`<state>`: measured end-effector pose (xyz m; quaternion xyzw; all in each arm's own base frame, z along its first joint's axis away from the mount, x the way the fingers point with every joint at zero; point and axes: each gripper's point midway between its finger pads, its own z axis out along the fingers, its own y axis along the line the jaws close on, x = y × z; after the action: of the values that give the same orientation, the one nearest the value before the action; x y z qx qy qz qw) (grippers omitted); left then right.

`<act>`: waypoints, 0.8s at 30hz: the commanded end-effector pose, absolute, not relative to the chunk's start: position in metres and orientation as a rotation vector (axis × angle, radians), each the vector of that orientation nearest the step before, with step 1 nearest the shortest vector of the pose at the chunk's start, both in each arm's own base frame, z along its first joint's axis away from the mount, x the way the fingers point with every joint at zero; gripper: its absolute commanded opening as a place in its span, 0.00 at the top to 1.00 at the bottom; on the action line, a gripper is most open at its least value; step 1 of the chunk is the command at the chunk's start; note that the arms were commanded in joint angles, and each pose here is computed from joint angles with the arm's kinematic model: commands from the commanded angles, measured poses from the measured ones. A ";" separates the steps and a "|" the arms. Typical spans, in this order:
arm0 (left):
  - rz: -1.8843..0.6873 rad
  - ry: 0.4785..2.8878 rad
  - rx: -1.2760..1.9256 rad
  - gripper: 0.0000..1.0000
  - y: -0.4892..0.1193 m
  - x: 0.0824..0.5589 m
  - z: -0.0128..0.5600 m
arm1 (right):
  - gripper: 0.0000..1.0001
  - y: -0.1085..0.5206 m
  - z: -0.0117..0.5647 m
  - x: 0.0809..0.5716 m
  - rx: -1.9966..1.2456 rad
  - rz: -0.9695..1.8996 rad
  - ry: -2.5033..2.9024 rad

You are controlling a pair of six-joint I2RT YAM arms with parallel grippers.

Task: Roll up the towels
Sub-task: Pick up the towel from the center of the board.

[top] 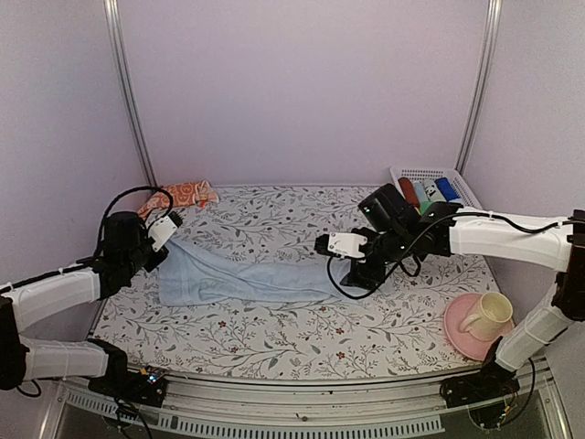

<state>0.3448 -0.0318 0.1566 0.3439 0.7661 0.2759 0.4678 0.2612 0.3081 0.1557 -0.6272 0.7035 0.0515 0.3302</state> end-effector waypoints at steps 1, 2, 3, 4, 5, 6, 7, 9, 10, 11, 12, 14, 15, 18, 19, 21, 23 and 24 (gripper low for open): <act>0.612 1.906 0.855 1.00 -0.035 0.339 0.146 | 0.23 0.336 0.139 0.261 -2.004 0.121 1.587; 0.609 1.907 0.856 1.00 -0.036 0.339 0.145 | 0.23 0.339 0.133 0.263 -2.042 0.126 1.592; 0.604 1.910 0.857 1.00 -0.036 0.338 0.145 | 0.23 0.343 0.126 0.267 -2.082 0.125 1.587; 0.601 1.911 0.857 1.00 -0.037 0.338 0.145 | 0.23 0.345 0.120 0.267 -2.114 0.135 1.592; 0.597 1.912 0.856 1.00 -0.037 0.338 0.145 | 0.24 0.347 0.116 0.269 -2.141 0.145 1.592; 0.592 1.912 0.857 1.00 -0.038 0.337 0.145 | 0.24 0.346 0.110 0.270 -2.169 0.148 1.600; 0.586 1.911 0.855 1.00 -0.038 0.337 0.145 | 0.24 0.346 0.107 0.272 -2.187 0.155 1.611; 0.575 1.909 0.853 1.00 -0.039 0.336 0.146 | 0.25 0.347 0.101 0.275 -2.211 0.194 1.653; 0.573 1.909 0.853 1.00 -0.040 0.336 0.146 | 0.25 0.348 0.099 0.276 -2.215 0.222 1.686; 0.571 1.911 0.852 1.00 -0.040 0.335 0.146 | 0.26 0.347 0.097 0.279 -2.212 0.243 1.719; 0.568 1.910 0.851 1.00 -0.040 0.335 0.146 | 0.27 0.347 0.094 0.280 -2.213 0.258 1.742; 0.561 1.913 0.850 1.00 -0.040 0.334 0.145 | 0.27 0.344 0.086 0.282 -2.222 0.272 1.789; 0.558 1.913 0.851 1.00 -0.041 0.334 0.145 | 0.27 0.342 0.081 0.283 -2.224 0.271 1.812; 0.553 1.913 0.848 1.00 -0.041 0.334 0.146 | 0.28 0.334 0.070 0.287 -2.215 0.280 1.878; 0.552 1.914 0.847 1.00 -0.041 0.333 0.146 | 0.28 0.331 0.067 0.288 -2.210 0.290 1.904; 0.548 1.913 0.848 1.00 -0.042 0.333 0.145 | 0.28 0.323 0.061 0.290 -2.188 0.294 1.964; 0.543 1.915 0.850 1.00 -0.042 0.333 0.145 | 0.29 0.316 0.054 0.293 -2.166 0.294 2.011; 0.541 1.914 0.851 1.00 -0.043 0.333 0.145 | 0.30 0.313 0.052 0.296 -2.158 0.288 2.023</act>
<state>0.3372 -0.0422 0.1479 0.3496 0.7776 0.2317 0.4685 0.2947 0.3275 0.0632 -0.7466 0.6501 0.0857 0.1126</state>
